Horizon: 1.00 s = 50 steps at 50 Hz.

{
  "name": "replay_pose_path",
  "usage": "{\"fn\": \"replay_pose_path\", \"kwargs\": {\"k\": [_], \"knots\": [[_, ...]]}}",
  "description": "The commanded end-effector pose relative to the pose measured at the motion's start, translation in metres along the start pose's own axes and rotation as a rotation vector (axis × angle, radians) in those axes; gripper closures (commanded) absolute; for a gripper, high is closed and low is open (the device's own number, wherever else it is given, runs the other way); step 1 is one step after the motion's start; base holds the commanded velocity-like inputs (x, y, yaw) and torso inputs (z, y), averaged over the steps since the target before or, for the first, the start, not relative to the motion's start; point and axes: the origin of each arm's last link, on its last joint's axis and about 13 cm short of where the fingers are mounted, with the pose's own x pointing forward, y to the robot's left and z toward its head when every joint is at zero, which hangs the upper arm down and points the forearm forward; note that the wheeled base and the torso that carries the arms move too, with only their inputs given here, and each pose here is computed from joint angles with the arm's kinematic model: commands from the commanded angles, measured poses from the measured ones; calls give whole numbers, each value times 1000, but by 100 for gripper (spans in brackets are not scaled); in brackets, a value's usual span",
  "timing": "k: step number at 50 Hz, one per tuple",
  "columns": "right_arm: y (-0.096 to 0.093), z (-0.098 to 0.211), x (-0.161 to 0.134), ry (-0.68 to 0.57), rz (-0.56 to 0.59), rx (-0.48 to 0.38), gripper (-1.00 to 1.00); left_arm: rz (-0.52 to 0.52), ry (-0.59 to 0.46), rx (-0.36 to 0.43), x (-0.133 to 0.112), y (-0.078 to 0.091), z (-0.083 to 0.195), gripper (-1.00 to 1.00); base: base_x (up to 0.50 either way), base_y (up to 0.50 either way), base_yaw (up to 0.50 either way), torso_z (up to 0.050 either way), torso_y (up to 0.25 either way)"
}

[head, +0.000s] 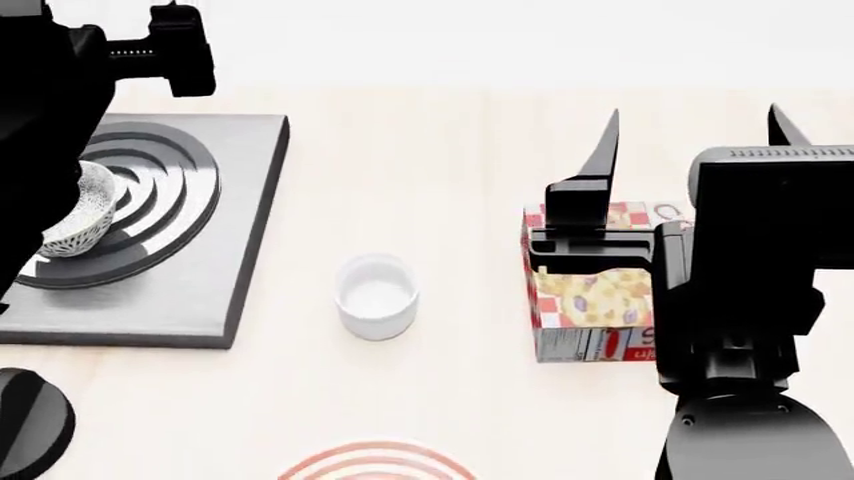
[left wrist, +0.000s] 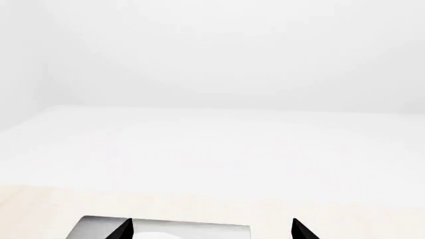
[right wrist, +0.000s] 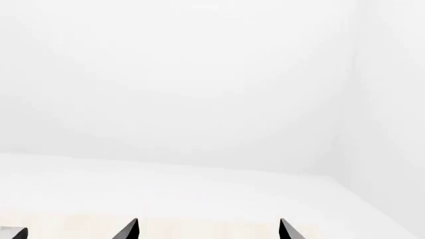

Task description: Pick the akita bowl on the stove and place it on the plate.

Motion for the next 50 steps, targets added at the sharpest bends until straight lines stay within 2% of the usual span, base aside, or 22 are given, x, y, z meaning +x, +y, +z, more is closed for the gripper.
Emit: {"fn": "replay_pose_path", "kwargs": {"k": [1, 6, 11, 18, 23, 32, 34, 40, 50], "knots": [[0, -1, 0, 0, 0, 0, -100, -2, -7, -5, -1, 0, 1, -100, 0, 0, 0, 0, 0], [0, 1, 0, 0, 0, 0, -100, 7, -9, 12, 1, 1, -1, -100, 0, 0, 0, 0, -88], [0, 0, 0, 0, 0, 0, -100, 12, 3, -9, 0, 2, 2, -100, 0, 0, 0, 0, -140], [0, 0, 0, 0, -2, 0, -100, -2, 41, 33, -3, -1, -1, -100, 0, 0, 0, 0, 0], [0, 0, 0, 0, -2, 0, -100, 21, 69, 108, -3, -1, -7, -100, 0, 0, 0, 0, 0], [0, 0, 0, 1, -3, 0, -100, 47, 112, 153, -5, 1, -18, -100, 0, 0, 0, 0, 0], [0, 1, 0, 1, -3, 0, -100, 56, 117, 188, -5, 2, -20, -100, 0, 0, 0, 0, 0], [-1, -1, 1, 2, -3, 1, -100, 76, 137, 192, -5, 3, -26, -100, 0, 0, 0, 0, 0], [-1, -1, 1, 2, -3, 1, -100, 89, 158, 244, -5, 6, -34, -100, 0, 0, 0, 0, 0]]}}
